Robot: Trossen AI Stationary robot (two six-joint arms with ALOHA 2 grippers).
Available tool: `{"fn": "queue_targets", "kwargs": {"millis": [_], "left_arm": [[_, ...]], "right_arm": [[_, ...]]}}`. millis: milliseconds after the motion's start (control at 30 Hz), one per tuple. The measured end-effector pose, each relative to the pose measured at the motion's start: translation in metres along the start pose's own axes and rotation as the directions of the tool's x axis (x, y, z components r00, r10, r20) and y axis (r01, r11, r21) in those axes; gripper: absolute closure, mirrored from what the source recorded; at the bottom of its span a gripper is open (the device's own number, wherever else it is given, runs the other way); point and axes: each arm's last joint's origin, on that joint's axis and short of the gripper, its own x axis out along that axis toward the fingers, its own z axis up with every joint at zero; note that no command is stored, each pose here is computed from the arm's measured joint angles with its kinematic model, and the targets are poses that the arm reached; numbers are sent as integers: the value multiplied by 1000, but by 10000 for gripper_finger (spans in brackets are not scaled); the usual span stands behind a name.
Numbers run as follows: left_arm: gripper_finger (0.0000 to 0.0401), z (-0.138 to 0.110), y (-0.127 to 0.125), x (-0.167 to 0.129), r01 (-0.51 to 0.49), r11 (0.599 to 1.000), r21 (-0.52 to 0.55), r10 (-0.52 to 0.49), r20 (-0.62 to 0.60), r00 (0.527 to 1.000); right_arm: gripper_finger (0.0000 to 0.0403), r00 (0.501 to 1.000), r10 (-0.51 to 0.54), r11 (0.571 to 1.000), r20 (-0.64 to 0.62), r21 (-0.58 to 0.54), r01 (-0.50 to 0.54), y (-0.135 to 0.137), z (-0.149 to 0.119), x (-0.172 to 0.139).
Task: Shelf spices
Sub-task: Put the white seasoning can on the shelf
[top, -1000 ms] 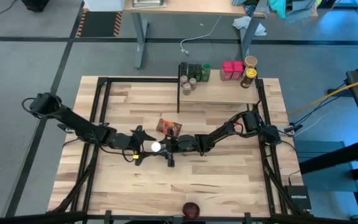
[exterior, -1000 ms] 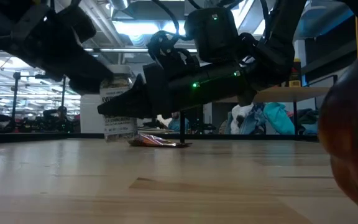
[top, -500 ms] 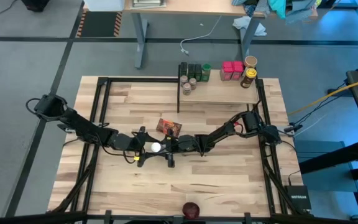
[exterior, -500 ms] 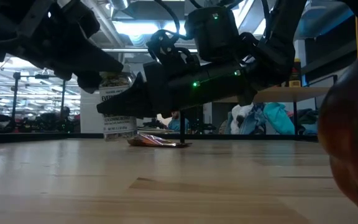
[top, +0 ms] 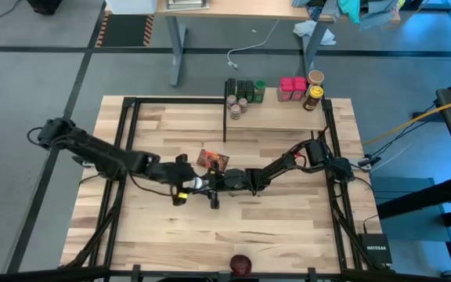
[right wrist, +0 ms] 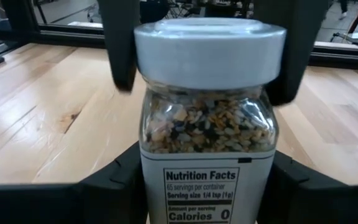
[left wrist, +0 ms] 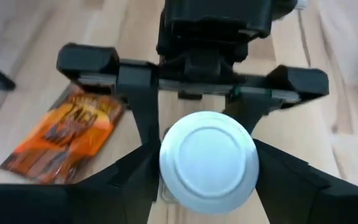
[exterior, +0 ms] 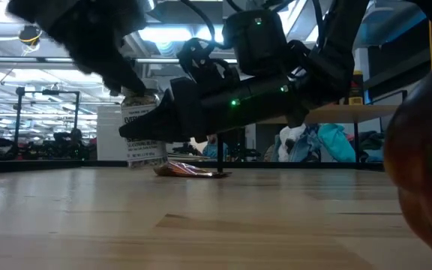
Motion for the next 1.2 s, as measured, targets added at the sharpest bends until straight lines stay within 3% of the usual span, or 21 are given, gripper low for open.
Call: {"fn": "queue_targets", "kwargs": {"millis": [267,533,700,967,1200], "left_arm": [[162,47,4,0,43,999,30,-34,-245,969],[162,37,0,34,76,995,60,-37,-496,867],[162,36,-1,41,81,994,69,-35,-508,861],[162,60,-4,33,97,992,76,-55,-433,900],[162,59,-4,33,99,991,86,-51,-445,894]], "right_arm": [[200,1000,-1,1000,-19,-11,1,0,-1,0],[200,999,5,1000,-33,-14,-5,1,-3,0],[200,999,5,1000,-42,-12,-6,1,-4,0],[200,999,3,1000,-37,-12,-4,1,-3,0],[200,999,0,1000,-40,-12,-1,1,-4,0]]}}
